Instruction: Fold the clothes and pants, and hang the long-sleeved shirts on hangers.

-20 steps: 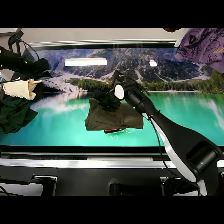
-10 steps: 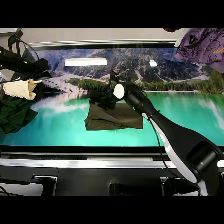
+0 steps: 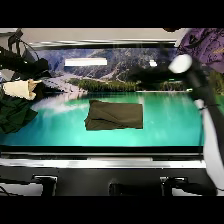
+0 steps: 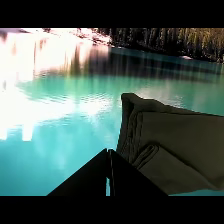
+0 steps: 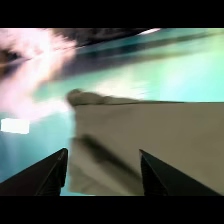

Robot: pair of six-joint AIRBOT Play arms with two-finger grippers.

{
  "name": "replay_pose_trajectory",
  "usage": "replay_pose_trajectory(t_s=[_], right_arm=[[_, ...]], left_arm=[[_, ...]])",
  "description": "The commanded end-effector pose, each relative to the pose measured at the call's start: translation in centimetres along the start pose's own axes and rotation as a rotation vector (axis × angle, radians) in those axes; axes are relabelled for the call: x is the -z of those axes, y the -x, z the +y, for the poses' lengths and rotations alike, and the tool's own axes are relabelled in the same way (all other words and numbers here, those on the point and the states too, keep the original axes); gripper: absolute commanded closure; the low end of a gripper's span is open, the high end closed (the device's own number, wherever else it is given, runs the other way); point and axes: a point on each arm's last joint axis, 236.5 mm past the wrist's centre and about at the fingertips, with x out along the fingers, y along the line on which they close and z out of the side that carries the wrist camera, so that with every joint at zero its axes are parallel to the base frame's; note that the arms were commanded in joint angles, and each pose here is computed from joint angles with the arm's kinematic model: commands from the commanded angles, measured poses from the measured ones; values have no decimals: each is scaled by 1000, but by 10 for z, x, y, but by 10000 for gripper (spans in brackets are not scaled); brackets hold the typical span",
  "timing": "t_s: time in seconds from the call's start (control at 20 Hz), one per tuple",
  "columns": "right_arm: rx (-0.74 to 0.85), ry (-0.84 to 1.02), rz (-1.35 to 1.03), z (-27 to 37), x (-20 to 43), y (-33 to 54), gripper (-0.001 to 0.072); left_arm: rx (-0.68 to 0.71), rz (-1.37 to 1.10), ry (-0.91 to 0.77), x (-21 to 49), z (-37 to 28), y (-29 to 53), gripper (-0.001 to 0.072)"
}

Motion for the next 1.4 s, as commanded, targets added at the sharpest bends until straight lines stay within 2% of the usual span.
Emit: replay_pose_trajectory(t_s=[0.0,0.15,0.3,0.7,0.75,0.8,0.95,1.05,1.2,1.35], right_arm=[[39,-16,61,-109,-9,48,186],[-97,-163,121,-163,18,36,186],[-140,-219,210,-187,60,-5,186],[-190,-222,309,-179,102,-100,196],[-194,-221,314,-175,105,-106,204],[-197,-217,315,-171,106,-111,251],[-192,-194,321,-161,111,-121,258],[-184,-183,334,-157,117,-127,341],[-199,-184,312,-148,111,-128,682],[-230,-164,242,-124,74,-111,684]], left_arm=[[-2,0,4,0,2,0,692],[-1,0,4,0,2,0,692],[-1,0,4,0,2,0,691],[-1,0,4,0,1,0,692],[-1,0,4,0,2,0,691],[-1,0,4,0,2,0,691],[-1,0,4,0,2,0,691],[-1,0,4,0,2,0,691],[-1,0,4,0,2,0,691],[-2,-1,4,-1,2,0,691]])
